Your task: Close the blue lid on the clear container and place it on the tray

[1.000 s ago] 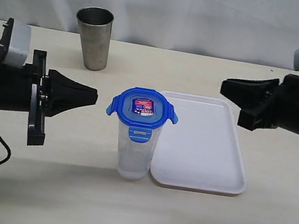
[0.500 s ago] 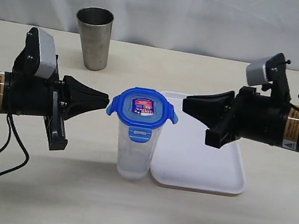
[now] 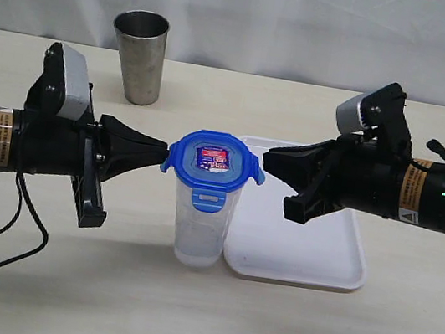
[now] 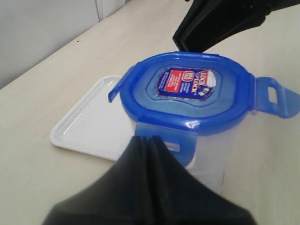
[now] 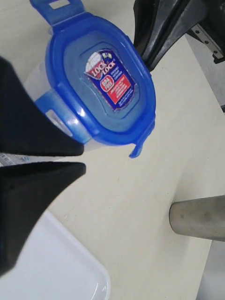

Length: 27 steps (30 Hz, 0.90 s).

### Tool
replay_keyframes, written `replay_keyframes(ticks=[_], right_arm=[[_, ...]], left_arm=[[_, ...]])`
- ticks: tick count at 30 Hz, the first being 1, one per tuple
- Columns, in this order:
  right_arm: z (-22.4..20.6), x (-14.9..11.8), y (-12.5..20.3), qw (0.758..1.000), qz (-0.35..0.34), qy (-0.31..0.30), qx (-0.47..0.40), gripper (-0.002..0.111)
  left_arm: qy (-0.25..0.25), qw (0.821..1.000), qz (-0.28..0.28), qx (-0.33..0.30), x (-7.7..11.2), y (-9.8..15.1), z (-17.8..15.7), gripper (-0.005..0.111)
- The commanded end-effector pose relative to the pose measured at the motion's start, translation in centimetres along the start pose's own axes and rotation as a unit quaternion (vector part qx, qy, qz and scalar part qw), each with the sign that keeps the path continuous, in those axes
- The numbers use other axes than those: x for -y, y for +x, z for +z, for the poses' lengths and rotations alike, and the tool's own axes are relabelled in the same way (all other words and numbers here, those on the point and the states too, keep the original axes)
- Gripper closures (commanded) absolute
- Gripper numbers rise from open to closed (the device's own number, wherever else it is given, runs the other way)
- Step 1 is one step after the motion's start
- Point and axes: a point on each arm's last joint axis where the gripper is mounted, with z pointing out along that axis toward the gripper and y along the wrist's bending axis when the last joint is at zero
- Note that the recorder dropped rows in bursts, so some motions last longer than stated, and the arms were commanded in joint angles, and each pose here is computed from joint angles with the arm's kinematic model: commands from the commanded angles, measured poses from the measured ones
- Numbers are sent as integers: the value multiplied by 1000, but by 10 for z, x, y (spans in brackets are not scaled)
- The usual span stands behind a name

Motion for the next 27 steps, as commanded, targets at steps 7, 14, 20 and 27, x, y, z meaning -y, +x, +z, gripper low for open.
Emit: replay_keyframes(ticks=[7,14,20,27], right_arm=[[1,1,0,1000,2,3,1,104],[1,1,0,1000,3,3,0,104],[-1,3,0,1000,-4,18,-7,104],[-14,5,-10,997,-19,73,-11,104]], left_arm=[[-2,1000,-30,-6,0,14,7,107],[-8,1000,-27,-12,-1,17,8,107],[-38,998,-20,-54,-11,27,2,107],[-55,997,-44,8,-15,43,-25,107]])
